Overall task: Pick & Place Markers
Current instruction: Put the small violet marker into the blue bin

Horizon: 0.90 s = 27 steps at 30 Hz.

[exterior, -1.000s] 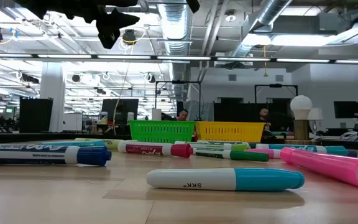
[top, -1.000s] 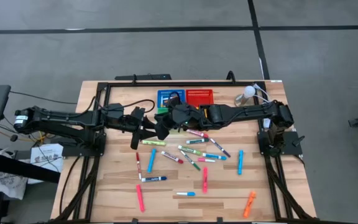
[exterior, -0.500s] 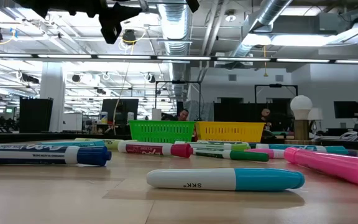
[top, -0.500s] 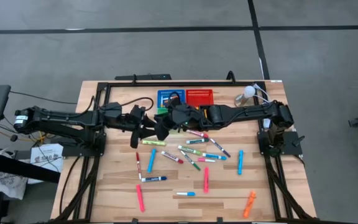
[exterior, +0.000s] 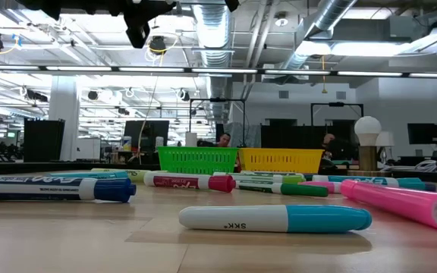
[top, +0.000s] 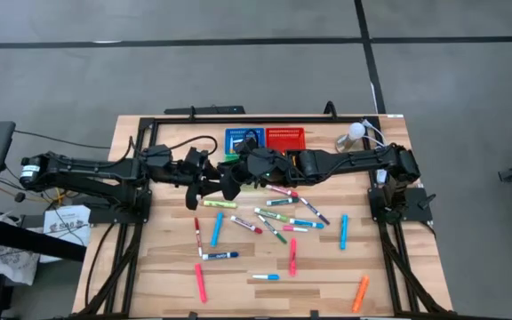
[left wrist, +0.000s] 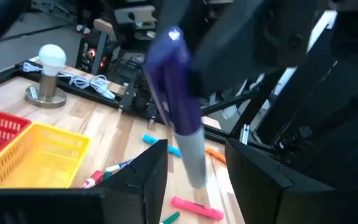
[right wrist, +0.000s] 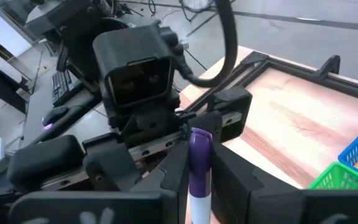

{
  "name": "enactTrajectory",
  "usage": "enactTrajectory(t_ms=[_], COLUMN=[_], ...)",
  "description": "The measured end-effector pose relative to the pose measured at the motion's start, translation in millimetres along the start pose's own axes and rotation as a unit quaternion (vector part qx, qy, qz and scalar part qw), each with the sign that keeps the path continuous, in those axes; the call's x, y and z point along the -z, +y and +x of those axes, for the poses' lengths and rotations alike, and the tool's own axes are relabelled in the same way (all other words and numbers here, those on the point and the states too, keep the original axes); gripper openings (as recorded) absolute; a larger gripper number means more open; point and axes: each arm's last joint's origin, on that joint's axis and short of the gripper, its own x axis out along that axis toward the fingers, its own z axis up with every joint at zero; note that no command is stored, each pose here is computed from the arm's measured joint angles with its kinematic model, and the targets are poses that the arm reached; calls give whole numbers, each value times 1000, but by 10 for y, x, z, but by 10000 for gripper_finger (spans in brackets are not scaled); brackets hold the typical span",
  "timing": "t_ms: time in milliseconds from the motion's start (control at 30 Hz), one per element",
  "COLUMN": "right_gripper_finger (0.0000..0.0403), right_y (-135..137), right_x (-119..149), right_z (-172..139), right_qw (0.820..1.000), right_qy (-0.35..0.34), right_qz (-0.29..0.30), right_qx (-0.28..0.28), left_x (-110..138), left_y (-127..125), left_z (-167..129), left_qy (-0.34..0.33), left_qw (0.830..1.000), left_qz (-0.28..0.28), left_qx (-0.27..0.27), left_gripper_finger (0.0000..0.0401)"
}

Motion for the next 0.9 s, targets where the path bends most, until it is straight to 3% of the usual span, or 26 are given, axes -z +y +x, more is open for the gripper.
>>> enactTrajectory(t_ms=[233, 567, 900], right_gripper_finger=[56, 56, 59], right_y=[0, 0, 0], right_x=[0, 1, 17], right_z=[0, 0, 0], right_qw=[1000, 1000, 998], right_qy=[0, 1, 16], right_qz=[0, -3, -65], right_qx=[0, -1, -13], left_x=[-10, -6, 3], left_y=[27, 28, 30], left_z=[-4, -3, -3], left_qy=[-3, -1, 3], left_qw=[1000, 1000, 1000], left_qz=[0, -1, 3], left_qx=[-7, -8, -9], left_gripper_finger=[135, 37, 47])
